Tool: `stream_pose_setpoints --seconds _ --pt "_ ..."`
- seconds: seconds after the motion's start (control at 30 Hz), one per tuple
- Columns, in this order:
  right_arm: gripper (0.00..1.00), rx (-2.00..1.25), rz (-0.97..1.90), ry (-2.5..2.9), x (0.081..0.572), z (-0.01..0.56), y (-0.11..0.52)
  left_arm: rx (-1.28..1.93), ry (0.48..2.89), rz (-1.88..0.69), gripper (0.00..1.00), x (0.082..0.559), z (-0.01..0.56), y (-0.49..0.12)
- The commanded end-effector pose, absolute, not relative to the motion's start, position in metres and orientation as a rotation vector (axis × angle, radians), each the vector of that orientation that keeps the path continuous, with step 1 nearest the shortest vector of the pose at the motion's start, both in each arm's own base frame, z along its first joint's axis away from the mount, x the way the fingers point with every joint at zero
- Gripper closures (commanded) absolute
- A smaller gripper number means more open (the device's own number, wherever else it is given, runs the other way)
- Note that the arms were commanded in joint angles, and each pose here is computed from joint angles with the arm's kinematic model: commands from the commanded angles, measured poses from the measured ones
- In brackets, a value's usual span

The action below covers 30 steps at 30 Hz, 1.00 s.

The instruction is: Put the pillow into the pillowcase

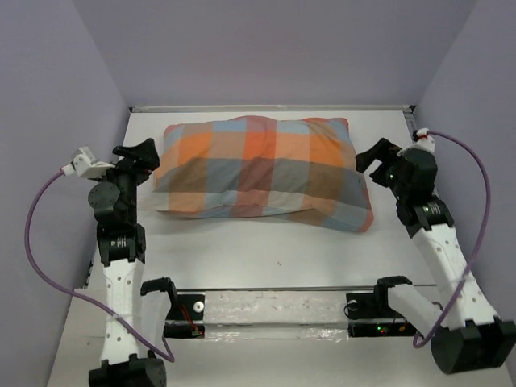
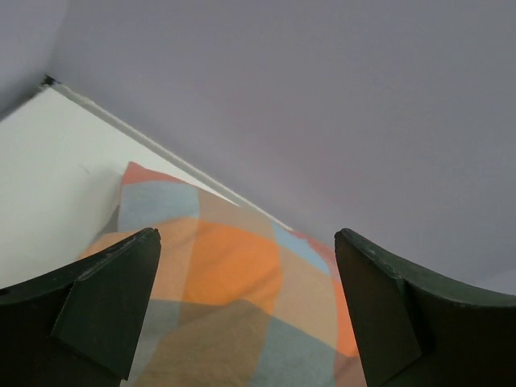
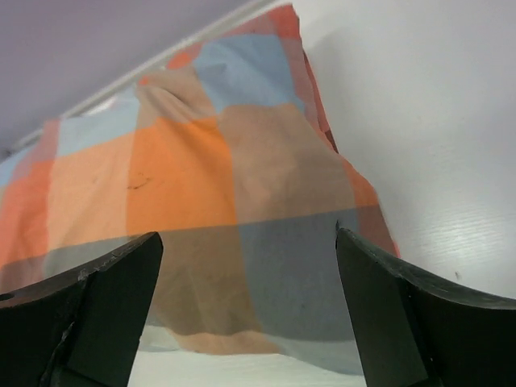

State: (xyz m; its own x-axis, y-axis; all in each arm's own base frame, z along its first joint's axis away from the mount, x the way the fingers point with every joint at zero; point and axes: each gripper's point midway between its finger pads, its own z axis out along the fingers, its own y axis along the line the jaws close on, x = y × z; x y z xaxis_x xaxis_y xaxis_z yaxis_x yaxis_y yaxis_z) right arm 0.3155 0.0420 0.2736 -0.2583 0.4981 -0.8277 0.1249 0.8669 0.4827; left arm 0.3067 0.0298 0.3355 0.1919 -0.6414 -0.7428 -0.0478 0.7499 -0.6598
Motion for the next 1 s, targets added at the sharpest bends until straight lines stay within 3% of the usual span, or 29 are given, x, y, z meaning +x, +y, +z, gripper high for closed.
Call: stream_pose_setpoints --seconds 0.0,0.1,0.23,0.27,0.37,0.4,0.47,0.5,0.6,0.67,0.7,0.73,0.8,0.83,0.9,0.93,0.97 --pt "0.04 0.393 0.381 1.945 0.368 0.234 0.057 -0.449 1.547 -0.393 0.01 0.338 0.304 -0.017" --pt "0.06 0.288 0.558 2.067 0.376 0.203 0.091 -0.362 1.634 -0.390 0.01 0.356 0.291 -0.062" --pt "0.27 0.199 0.740 2.169 0.351 0.149 0.141 -0.320 1.667 -0.397 0.01 0.364 0.282 -0.103" --pt "0.39 0.172 0.749 2.190 0.343 0.138 0.153 -0.306 1.653 -0.411 0.01 0.364 0.284 -0.115" --pt "0.58 -0.063 0.820 2.277 0.285 0.116 0.228 -0.272 1.668 -0.414 0.01 0.366 0.284 -0.129" --pt "0.59 -0.214 0.885 2.294 0.248 0.115 0.266 -0.256 1.672 -0.419 0.01 0.364 0.285 -0.135" --pt "0.59 -0.258 0.895 2.263 0.228 0.127 0.281 -0.230 1.678 -0.414 0.01 0.361 0.288 -0.141" --pt "0.57 -0.285 0.924 2.238 0.220 0.137 0.286 -0.198 1.687 -0.428 0.01 0.357 0.289 -0.151" --pt "0.19 -0.271 0.837 2.152 0.224 0.177 0.265 -0.142 1.701 -0.385 0.01 0.346 0.296 -0.163" --pt "0.01 -0.250 0.700 2.088 0.235 0.204 0.243 -0.062 1.709 -0.369 0.01 0.335 0.305 -0.184" --pt "0.00 -0.222 0.689 2.031 0.236 0.225 0.232 -0.024 1.706 -0.370 0.01 0.330 0.309 -0.194" --pt "0.10 -0.131 0.635 1.947 0.244 0.250 0.199 0.146 1.701 -0.366 0.01 0.307 0.316 -0.236" --pt "0.23 -0.094 0.602 1.951 0.247 0.245 0.187 0.240 1.695 -0.361 0.01 0.293 0.316 -0.259" --pt "0.43 -0.034 0.587 1.932 0.248 0.247 0.176 0.304 1.699 -0.354 0.01 0.280 0.310 -0.278" --pt "0.60 0.022 0.569 1.970 0.248 0.224 0.168 0.382 1.705 -0.314 0.01 0.274 0.300 -0.291" --pt "0.76 0.073 0.595 1.999 0.247 0.213 0.169 0.403 1.715 -0.299 0.01 0.274 0.295 -0.295" --pt "0.78 0.094 0.632 1.995 0.248 0.209 0.173 0.410 1.737 -0.268 0.01 0.280 0.286 -0.302"
